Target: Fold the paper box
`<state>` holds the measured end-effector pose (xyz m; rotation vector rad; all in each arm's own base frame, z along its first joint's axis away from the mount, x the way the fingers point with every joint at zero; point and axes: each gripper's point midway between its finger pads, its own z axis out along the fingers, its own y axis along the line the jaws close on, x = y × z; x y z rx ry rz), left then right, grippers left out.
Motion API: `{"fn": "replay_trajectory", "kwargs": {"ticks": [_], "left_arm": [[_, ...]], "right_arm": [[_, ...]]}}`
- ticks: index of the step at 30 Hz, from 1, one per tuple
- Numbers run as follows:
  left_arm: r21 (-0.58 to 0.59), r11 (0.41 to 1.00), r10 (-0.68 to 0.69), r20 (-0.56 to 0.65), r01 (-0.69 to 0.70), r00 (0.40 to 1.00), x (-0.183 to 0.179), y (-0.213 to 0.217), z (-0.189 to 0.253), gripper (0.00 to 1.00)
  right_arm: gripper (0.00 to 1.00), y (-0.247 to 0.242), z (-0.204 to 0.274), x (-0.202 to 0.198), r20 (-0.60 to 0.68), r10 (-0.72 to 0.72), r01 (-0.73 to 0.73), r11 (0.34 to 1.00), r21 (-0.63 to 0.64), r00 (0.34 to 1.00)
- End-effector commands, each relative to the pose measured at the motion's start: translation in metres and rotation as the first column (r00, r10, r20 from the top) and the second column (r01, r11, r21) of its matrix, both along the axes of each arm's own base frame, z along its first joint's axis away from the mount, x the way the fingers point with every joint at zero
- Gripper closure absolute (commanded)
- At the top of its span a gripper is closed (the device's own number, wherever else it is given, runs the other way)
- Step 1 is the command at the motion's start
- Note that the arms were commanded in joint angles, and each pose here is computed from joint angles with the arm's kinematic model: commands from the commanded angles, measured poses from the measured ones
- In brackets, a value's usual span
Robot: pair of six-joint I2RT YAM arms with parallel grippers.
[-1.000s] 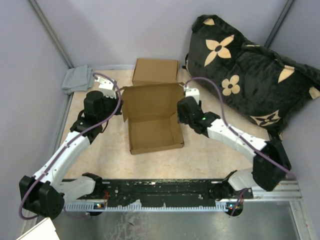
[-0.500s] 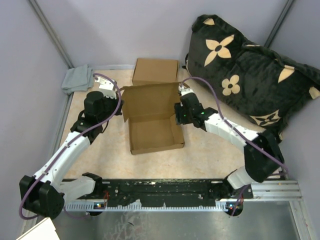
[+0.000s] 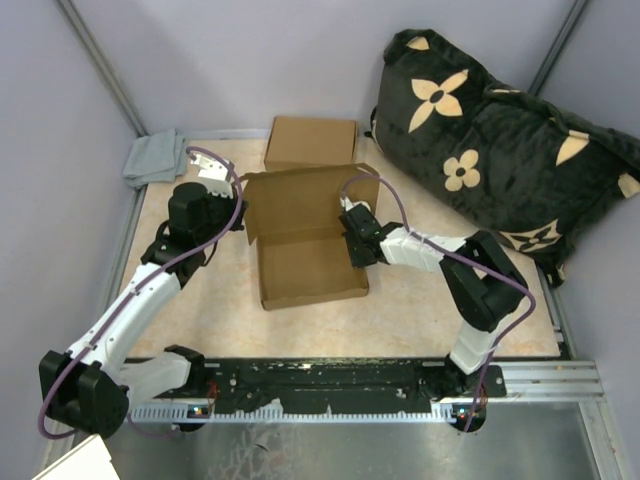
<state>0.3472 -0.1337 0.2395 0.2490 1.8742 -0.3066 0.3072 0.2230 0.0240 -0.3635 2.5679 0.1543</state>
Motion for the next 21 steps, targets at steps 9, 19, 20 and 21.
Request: {"fn": "replay_trajectory", "kwargs": {"ticks": [9,19,20,21], "left_arm": [[-0.010,1.000,-0.024,0.059,0.025,0.998,-0.001,-0.004,0.017,1.00],[-0.018,0.999,-0.038,0.045,0.039,0.998,-0.002,-0.008,0.014,1.00],[-0.015,0.999,-0.035,0.047,0.036,0.998,-0.002,-0.007,0.014,1.00],[-0.013,0.999,-0.033,0.050,0.034,0.998,-0.002,-0.006,0.014,1.00]], "right_arm": [[1.00,-0.015,0.001,0.024,0.178,-0.069,0.116,0.956,-0.269,0.982],[0.64,0.012,0.024,0.020,0.192,-0.083,0.092,0.995,-0.040,0.978],[0.60,0.012,0.032,0.021,0.203,-0.085,0.093,0.995,-0.028,0.975],[0.56,0.012,0.040,0.022,0.216,-0.085,0.091,0.996,-0.016,0.973]]}}
